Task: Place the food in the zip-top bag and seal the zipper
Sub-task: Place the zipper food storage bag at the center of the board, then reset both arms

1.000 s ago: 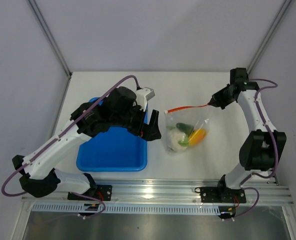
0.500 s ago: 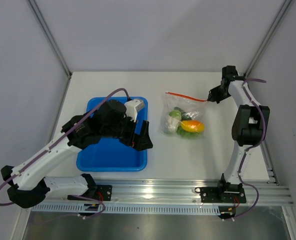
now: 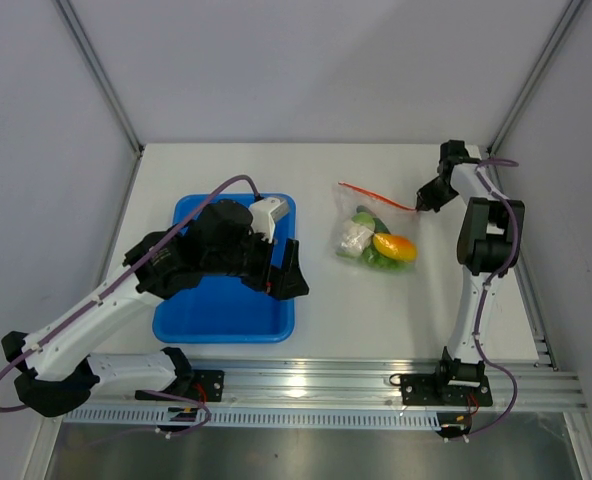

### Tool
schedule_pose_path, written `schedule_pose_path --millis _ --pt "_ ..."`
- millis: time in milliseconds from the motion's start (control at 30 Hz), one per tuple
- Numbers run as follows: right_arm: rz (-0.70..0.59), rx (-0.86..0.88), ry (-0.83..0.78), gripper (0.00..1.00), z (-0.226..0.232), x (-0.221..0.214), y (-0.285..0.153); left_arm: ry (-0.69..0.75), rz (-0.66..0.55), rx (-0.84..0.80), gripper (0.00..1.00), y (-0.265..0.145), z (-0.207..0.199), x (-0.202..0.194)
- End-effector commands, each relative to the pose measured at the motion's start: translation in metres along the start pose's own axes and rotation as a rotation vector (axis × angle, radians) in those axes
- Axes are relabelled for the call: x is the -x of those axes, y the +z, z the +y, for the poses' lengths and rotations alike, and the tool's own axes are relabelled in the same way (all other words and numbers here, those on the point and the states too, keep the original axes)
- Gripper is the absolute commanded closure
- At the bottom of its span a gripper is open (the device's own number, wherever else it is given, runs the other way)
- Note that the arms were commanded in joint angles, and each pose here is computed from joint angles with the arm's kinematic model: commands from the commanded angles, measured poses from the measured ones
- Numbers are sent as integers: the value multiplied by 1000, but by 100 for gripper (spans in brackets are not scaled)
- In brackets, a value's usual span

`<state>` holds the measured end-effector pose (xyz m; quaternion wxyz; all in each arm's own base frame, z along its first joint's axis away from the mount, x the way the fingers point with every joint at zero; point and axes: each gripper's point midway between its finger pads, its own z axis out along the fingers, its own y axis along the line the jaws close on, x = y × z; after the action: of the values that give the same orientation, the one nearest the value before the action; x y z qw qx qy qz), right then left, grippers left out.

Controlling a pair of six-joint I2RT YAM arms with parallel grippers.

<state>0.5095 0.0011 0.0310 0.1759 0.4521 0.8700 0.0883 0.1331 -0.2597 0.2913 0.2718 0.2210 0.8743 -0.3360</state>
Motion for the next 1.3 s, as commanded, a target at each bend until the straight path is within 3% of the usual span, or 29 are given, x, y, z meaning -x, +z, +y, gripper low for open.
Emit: schedule_pose_path --millis 0,33,133,400,433,500,700,733,900,933,1000,1033,1100,1133,1167,1200,1267 --pt "-40 67 -118 100 20 17 -3 -17 -19 -34 0 1 -7 3" --pt "-41 77 -136 99 24 18 -4 -22 -17 -35 1 1 -6 3" --pt "-29 104 -206 74 30 16 -4 -62 7 -32 1 7 -1 0" --pt "-115 80 -336 36 32 36 -45 -267 62 -56 0 25 22 -4" --pt "-122 86 -347 19 33 36 -54 -286 59 -64 1 26 25 -2" --pt "-166 59 -371 1 29 40 -68 -302 42 -75 0 30 27 2" --pt "-233 61 -403 1 7 23 -142 -333 -13 -127 1 36 30 29" --pt "-289 109 -406 1 10 23 -175 -342 -25 -126 1 38 34 34" --pt "-297 179 -490 1 -10 -44 -231 -380 -112 -197 1 39 38 57" --pt "-255 160 -507 1 -28 -65 -223 -386 -159 -206 1 43 47 62" --pt "-284 268 -538 1 -35 -96 -255 -387 -255 -257 1 29 44 75" --pt "-241 256 -548 1 -56 -119 -243 -390 -303 -271 0 34 54 75" --pt "-270 430 -565 0 -60 -155 -276 -370 -409 -321 0 14 48 83" --pt "-273 469 -567 1 -68 -167 -280 -383 -416 -307 0 22 59 68" --pt "-263 450 -563 1 -89 -180 -266 -340 -487 -326 0 12 55 74" --pt "-288 566 -541 1 -95 -193 -290 -287 -576 -360 0 -12 44 76" --pt "-287 568 -521 0 -123 -205 -280 -270 -639 -355 0 -12 53 58"
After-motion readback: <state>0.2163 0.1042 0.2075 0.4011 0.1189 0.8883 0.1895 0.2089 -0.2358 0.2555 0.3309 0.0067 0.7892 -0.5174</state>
